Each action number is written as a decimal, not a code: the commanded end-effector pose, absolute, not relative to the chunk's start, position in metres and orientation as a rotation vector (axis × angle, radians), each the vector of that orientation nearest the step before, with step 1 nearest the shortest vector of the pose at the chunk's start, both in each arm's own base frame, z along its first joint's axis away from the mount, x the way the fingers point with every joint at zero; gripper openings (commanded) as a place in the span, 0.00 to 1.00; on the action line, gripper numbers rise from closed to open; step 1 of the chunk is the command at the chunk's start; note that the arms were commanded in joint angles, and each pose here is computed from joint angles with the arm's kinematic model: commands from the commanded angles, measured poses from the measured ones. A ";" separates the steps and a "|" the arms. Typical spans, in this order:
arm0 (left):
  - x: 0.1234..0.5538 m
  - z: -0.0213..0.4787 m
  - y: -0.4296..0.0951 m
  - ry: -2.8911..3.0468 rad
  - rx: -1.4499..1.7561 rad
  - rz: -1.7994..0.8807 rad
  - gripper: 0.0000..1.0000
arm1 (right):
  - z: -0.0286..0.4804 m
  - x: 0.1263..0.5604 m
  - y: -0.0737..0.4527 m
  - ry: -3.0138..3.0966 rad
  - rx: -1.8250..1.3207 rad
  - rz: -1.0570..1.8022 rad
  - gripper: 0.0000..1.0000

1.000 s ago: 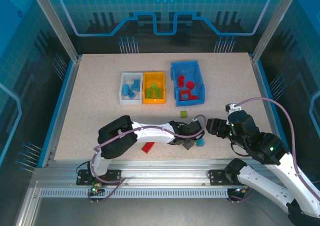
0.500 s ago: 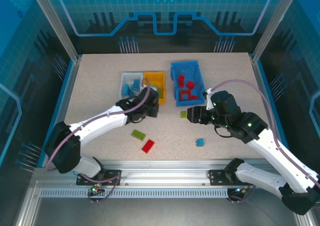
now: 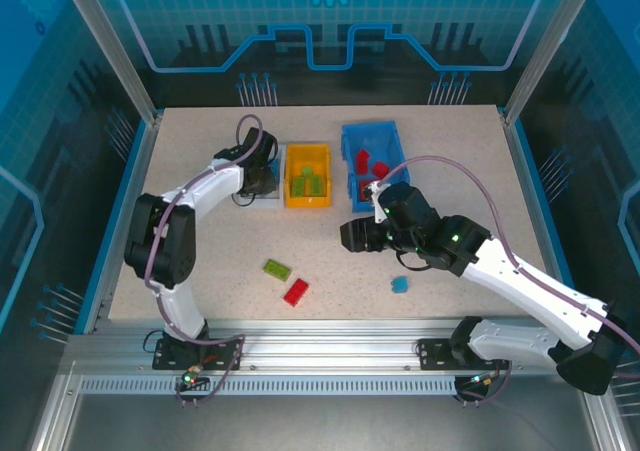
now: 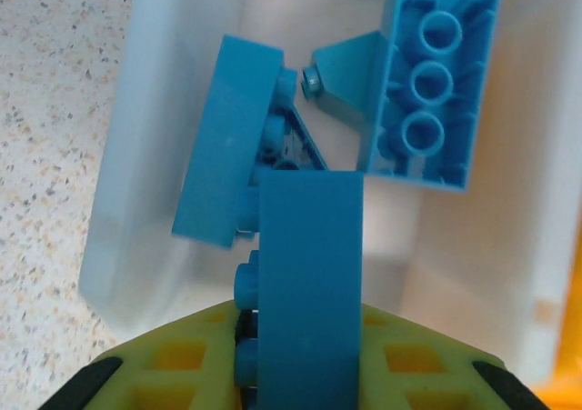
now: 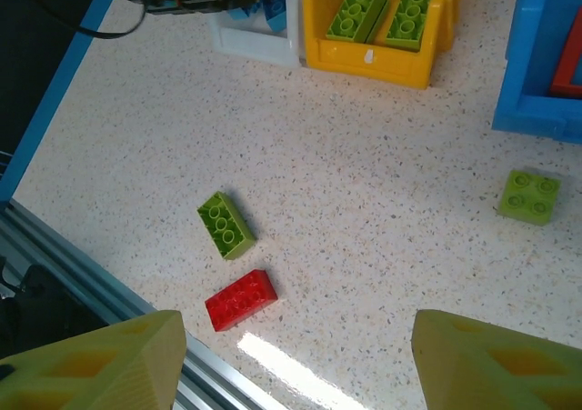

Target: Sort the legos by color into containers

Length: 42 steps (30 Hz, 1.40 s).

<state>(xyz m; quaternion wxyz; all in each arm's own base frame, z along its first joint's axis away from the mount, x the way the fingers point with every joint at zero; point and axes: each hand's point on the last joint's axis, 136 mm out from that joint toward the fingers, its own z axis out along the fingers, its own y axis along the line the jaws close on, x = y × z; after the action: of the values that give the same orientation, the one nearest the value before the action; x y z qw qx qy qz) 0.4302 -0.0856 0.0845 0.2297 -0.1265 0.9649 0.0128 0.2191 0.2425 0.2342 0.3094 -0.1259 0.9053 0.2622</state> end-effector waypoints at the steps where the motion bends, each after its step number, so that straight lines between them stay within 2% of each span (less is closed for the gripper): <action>1: 0.434 0.079 -0.091 2.705 -0.359 0.018 0.25 | 0.248 0.223 0.247 2.340 -0.343 0.706 0.68; 6: 0.442 0.081 -0.095 2.710 -0.381 0.000 0.46 | 0.240 0.221 0.249 2.363 -0.362 0.703 0.70; 10: 0.435 0.107 -0.099 2.668 -0.383 -0.049 0.54 | 0.218 0.215 0.258 2.409 -0.458 0.660 0.73; 15: 0.410 0.154 -0.107 2.598 -0.384 -0.161 0.56 | 0.180 0.190 0.288 2.430 -0.786 0.547 0.77; 21: 0.346 0.195 -0.116 2.535 -0.401 -0.324 0.59 | 0.116 0.156 0.312 2.403 -1.217 0.244 0.84; 25: 0.294 0.221 -0.108 2.464 -0.458 -0.444 0.59 | 0.098 0.165 0.322 2.426 -1.236 0.150 0.85; 32: 0.217 0.250 -0.071 2.232 -0.633 -0.584 0.61 | 0.086 0.178 0.363 2.423 -1.234 0.166 0.86; 36: 0.199 0.255 -0.063 2.190 -0.647 -0.614 0.61 | 0.075 0.177 0.374 2.403 -1.315 0.140 0.87; 40: 0.194 0.256 -0.063 2.216 -0.627 -0.608 0.61 | 0.066 0.177 0.361 2.422 -1.379 0.033 0.89; 42: 0.193 0.256 -0.065 2.225 -0.618 -0.613 0.60 | 0.067 0.167 0.361 2.424 -1.399 0.075 0.91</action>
<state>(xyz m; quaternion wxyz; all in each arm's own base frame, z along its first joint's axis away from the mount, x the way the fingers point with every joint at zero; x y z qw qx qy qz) 0.1989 -0.0648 0.2630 0.3861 -0.2387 0.8571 -0.2436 0.1772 0.3624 0.0628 0.1790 -0.4706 0.8634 0.0309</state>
